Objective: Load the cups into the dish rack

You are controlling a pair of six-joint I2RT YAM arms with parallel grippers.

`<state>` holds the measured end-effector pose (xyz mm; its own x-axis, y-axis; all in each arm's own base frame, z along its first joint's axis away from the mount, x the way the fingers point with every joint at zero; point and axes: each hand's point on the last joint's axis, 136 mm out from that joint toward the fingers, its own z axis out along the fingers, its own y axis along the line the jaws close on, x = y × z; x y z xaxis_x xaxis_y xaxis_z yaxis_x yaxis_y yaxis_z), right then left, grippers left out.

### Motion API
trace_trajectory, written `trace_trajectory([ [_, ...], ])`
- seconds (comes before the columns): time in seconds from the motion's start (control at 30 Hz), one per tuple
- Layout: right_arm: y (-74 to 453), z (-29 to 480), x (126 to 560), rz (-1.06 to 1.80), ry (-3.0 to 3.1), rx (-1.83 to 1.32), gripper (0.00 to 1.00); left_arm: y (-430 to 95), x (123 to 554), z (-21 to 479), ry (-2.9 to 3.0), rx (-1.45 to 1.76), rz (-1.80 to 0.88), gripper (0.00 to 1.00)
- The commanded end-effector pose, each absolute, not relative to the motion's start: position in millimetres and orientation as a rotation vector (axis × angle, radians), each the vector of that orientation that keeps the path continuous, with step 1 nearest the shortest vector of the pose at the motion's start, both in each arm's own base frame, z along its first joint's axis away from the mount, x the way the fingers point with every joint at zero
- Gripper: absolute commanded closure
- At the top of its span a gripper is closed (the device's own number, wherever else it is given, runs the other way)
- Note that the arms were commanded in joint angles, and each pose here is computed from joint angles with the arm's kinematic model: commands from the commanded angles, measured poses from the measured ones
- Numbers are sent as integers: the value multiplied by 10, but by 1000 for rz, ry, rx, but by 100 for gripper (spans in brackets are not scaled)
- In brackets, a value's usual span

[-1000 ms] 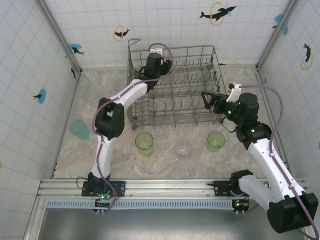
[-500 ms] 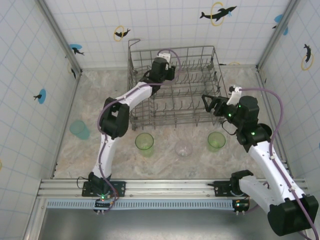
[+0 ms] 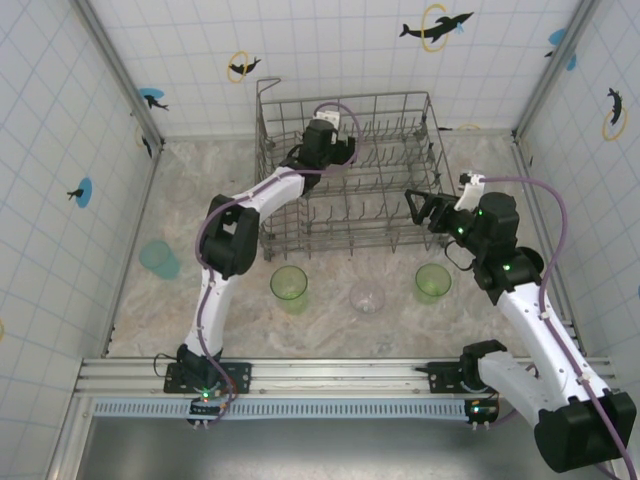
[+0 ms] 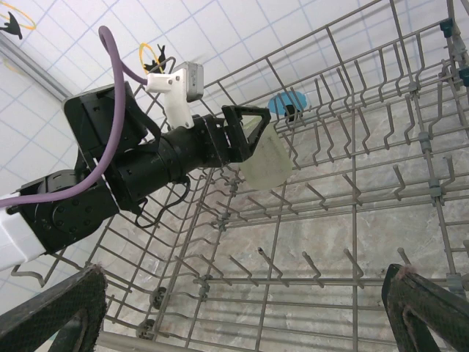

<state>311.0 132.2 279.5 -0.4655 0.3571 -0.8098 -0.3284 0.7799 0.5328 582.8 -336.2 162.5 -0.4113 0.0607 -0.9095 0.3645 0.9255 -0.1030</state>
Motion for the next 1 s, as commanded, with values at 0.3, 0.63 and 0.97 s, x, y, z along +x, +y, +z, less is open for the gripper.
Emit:
trace_trajectory([
  [0.3, 1259, 2799, 3117, 772, 1888, 28, 0, -3149, 5589, 2897, 1781, 214, -434, 2],
  [0.63, 1180, 2646, 3156, 743, 1940, 58, 0, -2848, 5173, 3177, 1778, 161, -441, 2],
  [0.97, 1045, 2516, 3166, 646, 2021, 115, 0, -2592, 4628, 3188, 1834, 79, -554, 2],
])
